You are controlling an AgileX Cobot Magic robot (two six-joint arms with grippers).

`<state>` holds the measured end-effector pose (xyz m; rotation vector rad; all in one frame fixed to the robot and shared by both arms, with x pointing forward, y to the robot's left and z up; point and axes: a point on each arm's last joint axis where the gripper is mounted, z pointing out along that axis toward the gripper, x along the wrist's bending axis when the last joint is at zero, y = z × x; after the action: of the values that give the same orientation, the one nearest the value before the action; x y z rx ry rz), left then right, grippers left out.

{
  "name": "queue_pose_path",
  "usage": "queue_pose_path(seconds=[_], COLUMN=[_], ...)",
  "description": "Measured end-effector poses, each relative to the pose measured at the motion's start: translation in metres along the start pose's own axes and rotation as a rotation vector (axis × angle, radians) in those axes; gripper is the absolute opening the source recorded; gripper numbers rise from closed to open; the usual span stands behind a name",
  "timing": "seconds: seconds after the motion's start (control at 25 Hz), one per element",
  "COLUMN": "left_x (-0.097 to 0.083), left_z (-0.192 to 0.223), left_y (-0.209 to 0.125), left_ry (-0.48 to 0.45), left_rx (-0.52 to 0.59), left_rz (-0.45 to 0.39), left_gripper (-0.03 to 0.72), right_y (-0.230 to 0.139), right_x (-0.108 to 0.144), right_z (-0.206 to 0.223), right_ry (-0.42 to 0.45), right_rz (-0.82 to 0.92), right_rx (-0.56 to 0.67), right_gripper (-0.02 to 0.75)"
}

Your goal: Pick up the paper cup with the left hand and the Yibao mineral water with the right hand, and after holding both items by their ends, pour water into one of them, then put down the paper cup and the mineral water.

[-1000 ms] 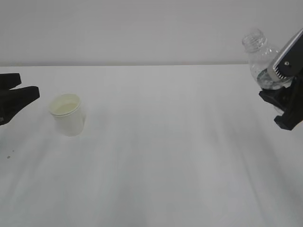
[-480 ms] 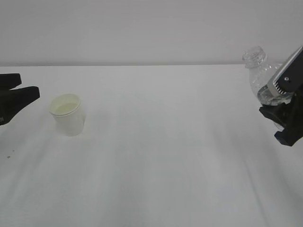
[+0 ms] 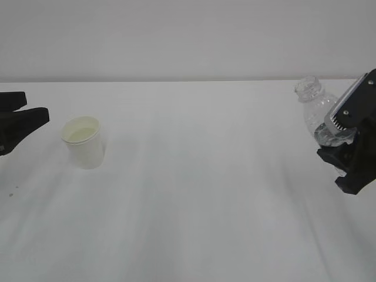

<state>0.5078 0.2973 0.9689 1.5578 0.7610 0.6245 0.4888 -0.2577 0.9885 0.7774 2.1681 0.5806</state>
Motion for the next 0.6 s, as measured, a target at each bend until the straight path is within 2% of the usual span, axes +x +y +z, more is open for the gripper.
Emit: queue_pose_path(seconds=[0.6], left_x=[-0.0001], left_z=[0.0000], left_y=[-0.0001], left_ry=[-0.001], left_rx=[0.001], left_rz=[-0.028], left_gripper=[0.539], right_y=[-0.0026], right_x=[0.0034], right_z=[0.0060], right_ry=[0.028], right_rz=[0.005], right_rx=[0.015], right_gripper=[0.427])
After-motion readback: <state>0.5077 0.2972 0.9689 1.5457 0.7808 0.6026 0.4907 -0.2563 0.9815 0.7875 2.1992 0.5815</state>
